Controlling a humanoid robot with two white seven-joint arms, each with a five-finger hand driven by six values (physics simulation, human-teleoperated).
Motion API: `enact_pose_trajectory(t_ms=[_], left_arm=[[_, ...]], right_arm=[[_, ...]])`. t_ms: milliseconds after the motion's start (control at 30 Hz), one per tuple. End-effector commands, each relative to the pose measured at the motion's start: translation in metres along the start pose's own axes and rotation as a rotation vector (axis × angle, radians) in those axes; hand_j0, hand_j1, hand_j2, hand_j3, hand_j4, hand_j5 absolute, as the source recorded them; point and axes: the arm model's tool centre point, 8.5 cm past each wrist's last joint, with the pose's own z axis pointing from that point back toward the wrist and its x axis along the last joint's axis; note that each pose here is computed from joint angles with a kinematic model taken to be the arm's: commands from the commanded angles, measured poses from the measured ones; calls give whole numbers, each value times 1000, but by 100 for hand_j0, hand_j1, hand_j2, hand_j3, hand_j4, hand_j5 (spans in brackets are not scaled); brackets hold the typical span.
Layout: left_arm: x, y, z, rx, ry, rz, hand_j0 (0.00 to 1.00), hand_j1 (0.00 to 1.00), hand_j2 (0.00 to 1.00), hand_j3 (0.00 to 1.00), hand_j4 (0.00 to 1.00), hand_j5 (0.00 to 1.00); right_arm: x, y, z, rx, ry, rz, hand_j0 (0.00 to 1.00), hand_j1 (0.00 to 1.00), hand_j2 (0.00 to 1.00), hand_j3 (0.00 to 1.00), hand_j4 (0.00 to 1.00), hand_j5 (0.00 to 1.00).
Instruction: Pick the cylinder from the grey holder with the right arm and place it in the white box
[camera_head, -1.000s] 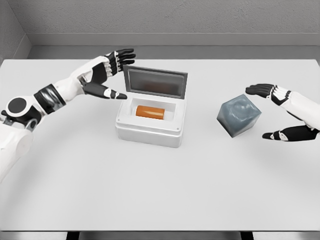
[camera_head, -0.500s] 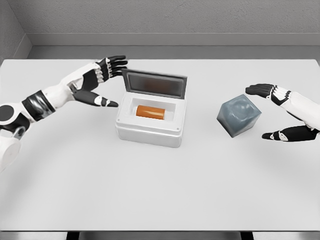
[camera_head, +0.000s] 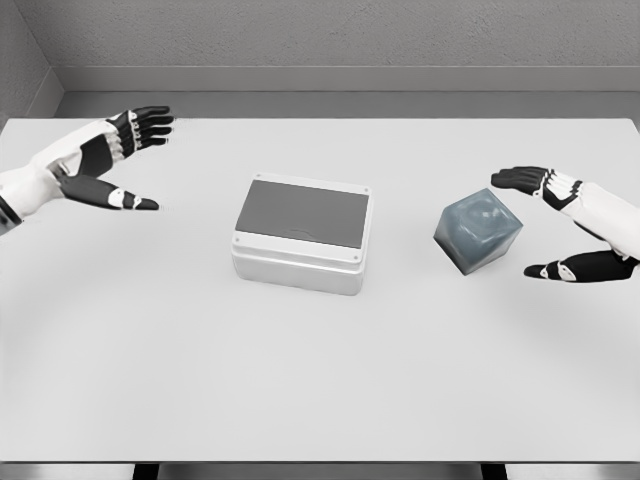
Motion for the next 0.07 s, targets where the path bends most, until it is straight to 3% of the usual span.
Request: enact_pose_trajectory(t_ms=[0,33], left_arm=[[7,18,17,32,24,-32,100,100,100,100,100,100],[7,18,18,33,24,-31,100,100,100,100,100,100]], right_arm=[[0,-1,0,-5,-1,-6,100,100,100,100,100,100],[0,-1,0,-5,-1,-6,100,100,100,100,100,100]])
